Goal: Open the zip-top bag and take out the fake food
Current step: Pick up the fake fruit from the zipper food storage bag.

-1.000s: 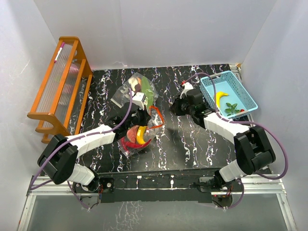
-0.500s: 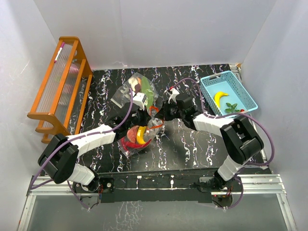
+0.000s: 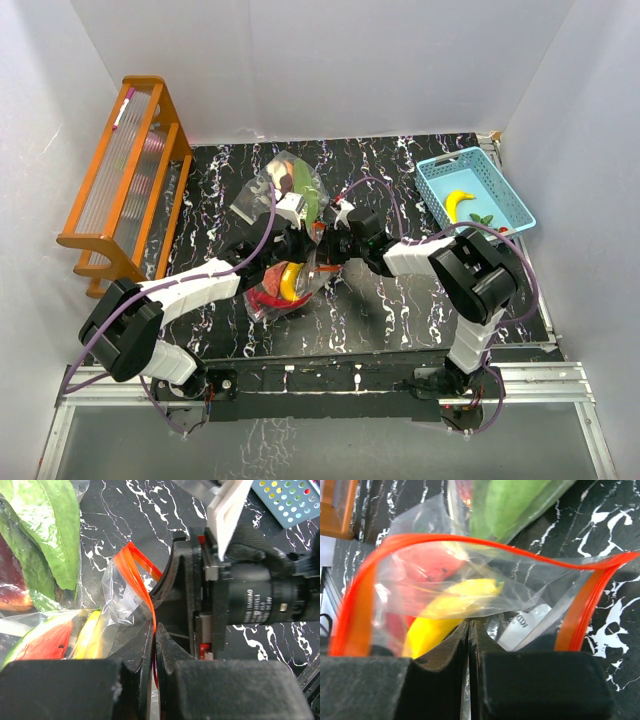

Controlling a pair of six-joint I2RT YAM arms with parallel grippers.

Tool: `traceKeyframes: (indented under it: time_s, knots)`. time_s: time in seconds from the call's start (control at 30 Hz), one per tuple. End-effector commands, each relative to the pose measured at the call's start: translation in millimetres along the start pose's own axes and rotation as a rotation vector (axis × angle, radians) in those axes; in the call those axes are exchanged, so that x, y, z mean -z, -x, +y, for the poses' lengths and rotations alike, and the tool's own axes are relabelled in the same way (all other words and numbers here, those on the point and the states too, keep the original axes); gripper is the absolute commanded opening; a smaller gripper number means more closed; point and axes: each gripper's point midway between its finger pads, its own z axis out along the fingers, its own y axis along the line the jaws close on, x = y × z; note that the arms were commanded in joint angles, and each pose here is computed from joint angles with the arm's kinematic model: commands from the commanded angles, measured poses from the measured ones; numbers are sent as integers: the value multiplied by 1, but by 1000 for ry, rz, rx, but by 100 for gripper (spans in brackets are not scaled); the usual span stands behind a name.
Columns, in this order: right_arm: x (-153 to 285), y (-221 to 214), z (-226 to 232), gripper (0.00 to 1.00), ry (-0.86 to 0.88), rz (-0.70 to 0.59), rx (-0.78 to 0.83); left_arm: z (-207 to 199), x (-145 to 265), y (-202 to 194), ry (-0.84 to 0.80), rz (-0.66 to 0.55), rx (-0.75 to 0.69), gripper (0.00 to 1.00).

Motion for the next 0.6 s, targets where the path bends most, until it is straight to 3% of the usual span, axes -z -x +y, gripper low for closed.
traceKeyframes:
  time_s: [0.0,0.3,0.57]
  knots:
    - [-10,13,5,7,35,-56,10,-16,6,28,-55,-64,13,0]
    - [-18,20,11,12,69,-84,2,-16,4,19,-66,-51,26,0]
    - [-33,25,15,42,102,-92,-13,-17,5,17,-70,-49,27,0]
